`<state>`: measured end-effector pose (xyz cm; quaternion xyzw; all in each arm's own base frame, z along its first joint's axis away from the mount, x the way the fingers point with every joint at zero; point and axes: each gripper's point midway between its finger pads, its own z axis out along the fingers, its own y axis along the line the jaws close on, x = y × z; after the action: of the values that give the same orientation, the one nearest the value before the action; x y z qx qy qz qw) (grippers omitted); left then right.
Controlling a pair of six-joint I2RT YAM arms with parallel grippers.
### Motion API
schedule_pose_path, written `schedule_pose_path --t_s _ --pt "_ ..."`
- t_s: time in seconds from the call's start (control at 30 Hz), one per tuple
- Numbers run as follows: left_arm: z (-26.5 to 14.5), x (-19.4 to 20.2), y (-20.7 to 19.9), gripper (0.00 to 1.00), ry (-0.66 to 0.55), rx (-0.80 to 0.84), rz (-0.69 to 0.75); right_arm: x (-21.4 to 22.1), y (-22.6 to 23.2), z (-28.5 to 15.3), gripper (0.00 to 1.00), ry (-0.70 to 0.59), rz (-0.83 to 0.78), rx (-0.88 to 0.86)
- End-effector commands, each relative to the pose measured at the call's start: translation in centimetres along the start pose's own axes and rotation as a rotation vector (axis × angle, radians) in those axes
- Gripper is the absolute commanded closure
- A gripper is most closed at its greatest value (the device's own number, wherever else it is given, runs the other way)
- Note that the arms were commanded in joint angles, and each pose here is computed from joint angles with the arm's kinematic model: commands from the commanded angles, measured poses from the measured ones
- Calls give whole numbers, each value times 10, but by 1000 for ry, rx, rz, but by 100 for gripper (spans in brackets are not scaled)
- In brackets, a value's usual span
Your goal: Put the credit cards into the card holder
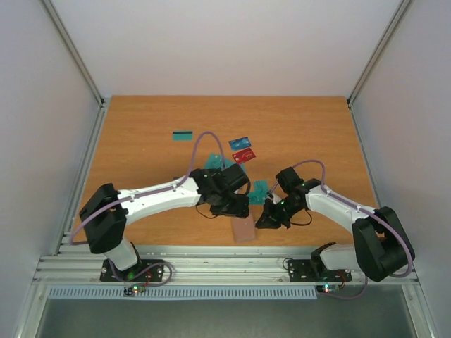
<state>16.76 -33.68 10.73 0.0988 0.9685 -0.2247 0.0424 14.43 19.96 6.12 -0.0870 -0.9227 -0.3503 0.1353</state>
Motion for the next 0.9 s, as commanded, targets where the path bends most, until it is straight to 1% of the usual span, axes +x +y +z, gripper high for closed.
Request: schedule_pose_path --t_s 0.0,0.2,0.47,0.6,0.87 --pt "5 5 -3 29 25 -135 36 16 -4 -2 99 19 57 -6" --pt "26 9 -11 29 66 -179 37 25 4 -10 99 8 50 -55" --pt "40 -1 -21 29 78 -184 63 26 8 -13 99 -2 43 -71" --pt "42 -2 -23 28 72 -168 63 26 9 -15 99 -7 42 -72" --pt "62 -2 -20 28 93 -175 51 27 10 -18 99 -19 39 -69"
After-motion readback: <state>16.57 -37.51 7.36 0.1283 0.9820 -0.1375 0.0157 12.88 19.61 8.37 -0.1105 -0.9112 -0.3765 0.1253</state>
